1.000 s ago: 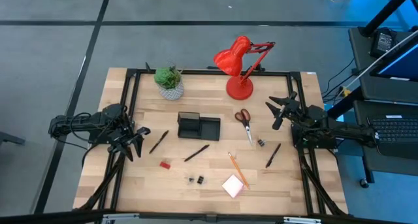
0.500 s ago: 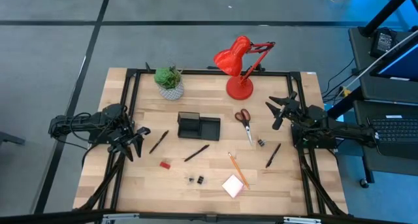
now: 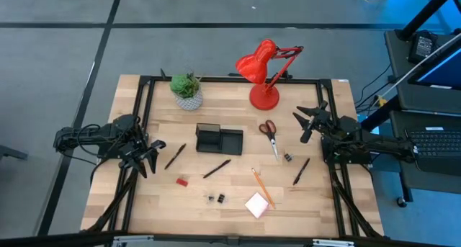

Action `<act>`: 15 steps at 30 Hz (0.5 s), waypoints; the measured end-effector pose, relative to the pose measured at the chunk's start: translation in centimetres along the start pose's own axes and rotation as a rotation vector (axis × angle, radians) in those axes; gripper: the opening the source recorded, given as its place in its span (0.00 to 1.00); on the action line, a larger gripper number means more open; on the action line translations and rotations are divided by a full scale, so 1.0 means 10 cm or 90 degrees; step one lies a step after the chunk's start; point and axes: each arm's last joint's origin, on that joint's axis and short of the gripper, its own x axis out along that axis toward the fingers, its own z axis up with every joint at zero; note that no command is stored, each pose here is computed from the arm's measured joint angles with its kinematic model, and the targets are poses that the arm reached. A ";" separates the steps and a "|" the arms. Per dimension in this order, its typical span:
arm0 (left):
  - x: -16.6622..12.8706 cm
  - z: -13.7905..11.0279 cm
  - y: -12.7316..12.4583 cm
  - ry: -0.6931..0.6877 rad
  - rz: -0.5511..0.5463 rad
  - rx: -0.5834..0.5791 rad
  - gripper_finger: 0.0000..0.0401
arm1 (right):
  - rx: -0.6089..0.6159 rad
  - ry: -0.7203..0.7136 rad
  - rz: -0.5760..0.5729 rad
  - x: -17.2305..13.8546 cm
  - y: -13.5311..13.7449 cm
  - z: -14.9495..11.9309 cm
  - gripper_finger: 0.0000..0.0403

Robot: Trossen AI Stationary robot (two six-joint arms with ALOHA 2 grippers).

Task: Pick and place office supplies into organizer

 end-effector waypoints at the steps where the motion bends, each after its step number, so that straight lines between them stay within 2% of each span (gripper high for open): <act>1: 0.00 0.00 0.00 0.000 0.000 0.000 0.39 | 0.000 0.000 0.000 0.00 0.00 0.00 0.37; 3: 0.00 0.00 0.00 0.001 0.003 0.000 0.39 | 0.011 0.000 0.000 0.00 0.00 0.00 0.37; 7: 0.00 -0.01 0.02 0.015 0.049 0.002 0.39 | 0.092 0.000 0.000 0.00 0.00 0.00 0.37; 10: 0.00 -0.01 0.05 0.032 0.109 0.003 0.39 | 0.134 0.000 0.001 0.00 0.00 0.00 0.37; 15: -0.02 0.01 0.12 0.056 0.245 0.027 0.39 | 0.115 -0.006 0.001 0.00 0.00 0.01 0.37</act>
